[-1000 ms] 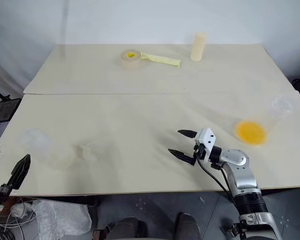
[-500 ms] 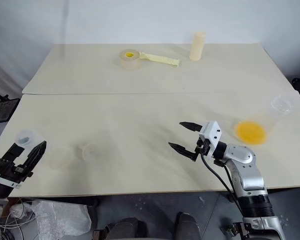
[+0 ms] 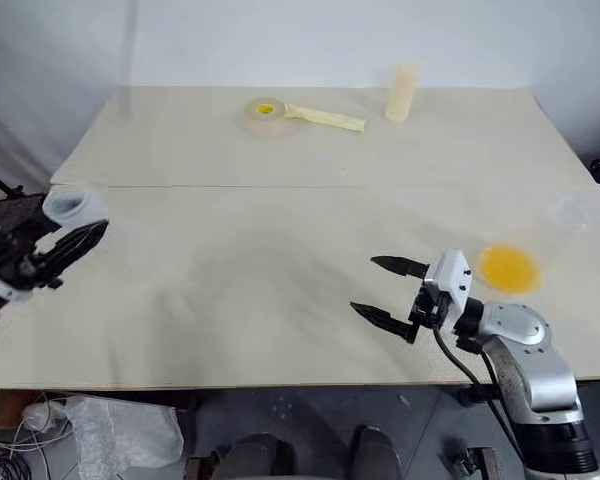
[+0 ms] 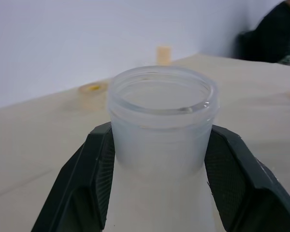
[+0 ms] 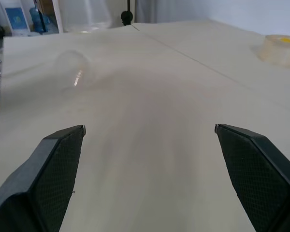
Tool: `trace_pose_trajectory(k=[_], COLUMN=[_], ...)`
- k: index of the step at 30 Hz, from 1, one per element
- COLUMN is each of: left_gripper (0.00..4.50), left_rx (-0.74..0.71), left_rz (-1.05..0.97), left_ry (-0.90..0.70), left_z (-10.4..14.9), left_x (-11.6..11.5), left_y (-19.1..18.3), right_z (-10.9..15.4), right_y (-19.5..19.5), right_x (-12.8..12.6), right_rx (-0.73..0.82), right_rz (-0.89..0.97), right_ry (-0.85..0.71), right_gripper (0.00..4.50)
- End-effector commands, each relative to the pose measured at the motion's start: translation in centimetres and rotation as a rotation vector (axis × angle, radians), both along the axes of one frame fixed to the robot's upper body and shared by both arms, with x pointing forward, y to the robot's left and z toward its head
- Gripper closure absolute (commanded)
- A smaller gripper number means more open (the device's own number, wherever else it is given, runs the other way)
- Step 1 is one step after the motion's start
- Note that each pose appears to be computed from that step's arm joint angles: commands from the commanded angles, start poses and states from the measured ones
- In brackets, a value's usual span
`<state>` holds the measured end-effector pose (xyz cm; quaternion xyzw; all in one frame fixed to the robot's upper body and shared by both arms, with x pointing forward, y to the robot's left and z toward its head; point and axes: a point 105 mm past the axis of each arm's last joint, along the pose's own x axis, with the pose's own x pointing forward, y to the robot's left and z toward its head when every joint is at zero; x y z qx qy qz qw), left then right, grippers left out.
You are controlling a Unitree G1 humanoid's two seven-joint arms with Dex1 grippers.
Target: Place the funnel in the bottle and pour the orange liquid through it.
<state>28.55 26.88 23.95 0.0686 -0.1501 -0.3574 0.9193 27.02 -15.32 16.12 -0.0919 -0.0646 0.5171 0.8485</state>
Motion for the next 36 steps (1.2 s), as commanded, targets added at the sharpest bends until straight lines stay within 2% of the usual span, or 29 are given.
trace_pose_trajectory(k=[1,6,11,15,19,23,25,26,30,36], left_gripper=[2.16,2.16,2.16,2.16,2.16,2.16,1.45,1.31,0.13,0.06], left_rx=[0.058,0.092,0.111,0.154,0.134,0.153,0.167,0.172,0.189,0.178], left_rz=[-0.179,-0.409,-0.505,-0.531,-0.536,-0.574,-0.590,-0.593,-0.610,-0.588], left_ry=[0.018,0.027,0.042,0.053,0.058,0.051,0.053,0.055,0.059,0.079], left_z=[0.3,0.4,-0.4,-1.5,-1.8,-3.0,-3.5,-3.7,-4.2,-3.7], left_x=[2.2,4.8,6.5,7.1,7.9,7.7,7.5,7.5,7.2,7.2], left_y=[-3.9,-10.9,-16.4,-19.0,-20.7,-22.2,-22.7,-22.8,-23.2,-22.4], right_z=[1.4,1.5,1.3,1.2,0.8,0.9,0.9,0.9,0.9,0.9], right_y=[-0.4,-0.7,-0.8,-1.1,-1.4,-1.4,-1.3,-1.2,-1.2,-1.3], right_x=[-0.4,-0.4,-0.9,-1.1,-1.2,-1.2,-1.3,-1.3,-1.3,-1.2], right_rx=[-0.001,0.006,0.012,0.014,0.010,0.021,0.023,0.023,0.025,0.021], right_rz=[-0.018,-0.063,-0.095,-0.120,-0.145,-0.160,-0.163,-0.164,-0.170,-0.172], right_ry=[-0.056,-0.071,-0.075,-0.078,-0.078,-0.084,-0.087,-0.088,-0.092,-0.096], right_gripper=[0.00,0.00,0.00,0.00,0.00,0.00,0.00,0.00,0.00,0.00])
